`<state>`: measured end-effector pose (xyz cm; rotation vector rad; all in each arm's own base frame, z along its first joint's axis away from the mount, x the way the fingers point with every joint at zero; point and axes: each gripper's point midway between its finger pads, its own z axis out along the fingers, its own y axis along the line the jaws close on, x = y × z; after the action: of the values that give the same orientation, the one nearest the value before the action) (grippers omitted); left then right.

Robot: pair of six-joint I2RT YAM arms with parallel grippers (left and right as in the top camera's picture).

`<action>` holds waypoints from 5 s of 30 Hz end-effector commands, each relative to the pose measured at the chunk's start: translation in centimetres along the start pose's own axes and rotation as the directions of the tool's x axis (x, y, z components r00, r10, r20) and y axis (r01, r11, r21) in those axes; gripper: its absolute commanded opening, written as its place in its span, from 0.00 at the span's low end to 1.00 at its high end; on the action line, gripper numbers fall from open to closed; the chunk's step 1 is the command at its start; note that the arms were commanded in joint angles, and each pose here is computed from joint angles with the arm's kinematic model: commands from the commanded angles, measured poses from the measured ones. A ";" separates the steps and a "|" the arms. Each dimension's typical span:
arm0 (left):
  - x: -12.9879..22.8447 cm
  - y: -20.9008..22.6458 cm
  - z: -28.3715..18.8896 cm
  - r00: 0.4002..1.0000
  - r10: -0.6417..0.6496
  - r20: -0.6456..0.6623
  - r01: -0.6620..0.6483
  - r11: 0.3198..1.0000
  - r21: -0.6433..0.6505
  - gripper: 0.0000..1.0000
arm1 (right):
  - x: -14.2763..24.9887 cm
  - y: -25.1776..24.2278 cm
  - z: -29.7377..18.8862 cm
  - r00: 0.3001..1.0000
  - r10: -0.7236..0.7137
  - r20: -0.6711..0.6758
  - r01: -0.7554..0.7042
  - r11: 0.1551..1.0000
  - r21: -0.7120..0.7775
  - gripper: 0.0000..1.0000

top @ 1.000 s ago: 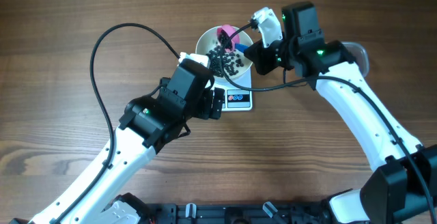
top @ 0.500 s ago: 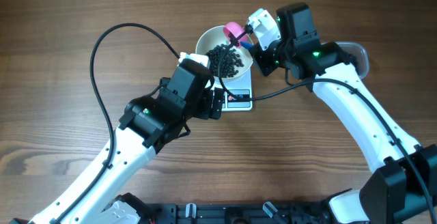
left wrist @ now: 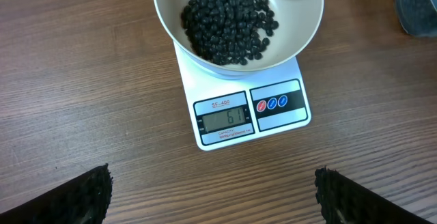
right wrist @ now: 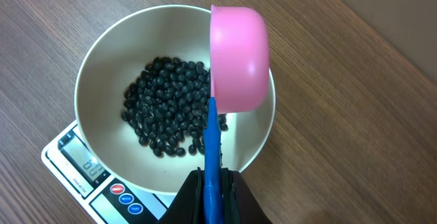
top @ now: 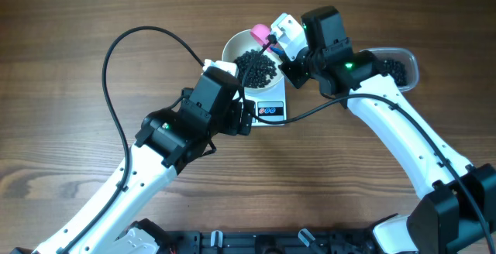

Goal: Scoop item into bowl and weigh 150g on scale
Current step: 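Tilt the cup with the right gripper to pour beans into bowl, then move the cup back to the bean tub and scoop beans, then carry the filled cup over the white bowl with the right gripper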

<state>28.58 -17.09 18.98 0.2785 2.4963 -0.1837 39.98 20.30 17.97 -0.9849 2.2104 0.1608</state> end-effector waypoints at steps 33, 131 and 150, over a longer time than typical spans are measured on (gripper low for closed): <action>-0.5 -0.4 -0.3 1.000 0.012 0.012 -0.012 1.000 0.015 1.00 | 6.7 -13.7 -16.3 0.818 0.542 0.194 -0.575 0.747 0.335 0.04; -0.5 -0.4 -0.3 1.000 0.013 0.012 -0.013 1.000 0.015 1.00 | 20.6 -15.9 -9.6 0.310 0.942 -0.129 -0.949 0.298 -0.102 0.04; -0.5 -0.4 -0.3 1.000 0.012 0.012 -0.012 1.000 0.015 1.00 | 10.2 -12.8 -12.4 0.317 0.938 -0.141 -0.752 0.158 -0.640 0.04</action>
<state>28.57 -17.08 18.97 0.2786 2.4967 -0.1835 36.96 -2.13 21.84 0.3588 2.1817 1.4651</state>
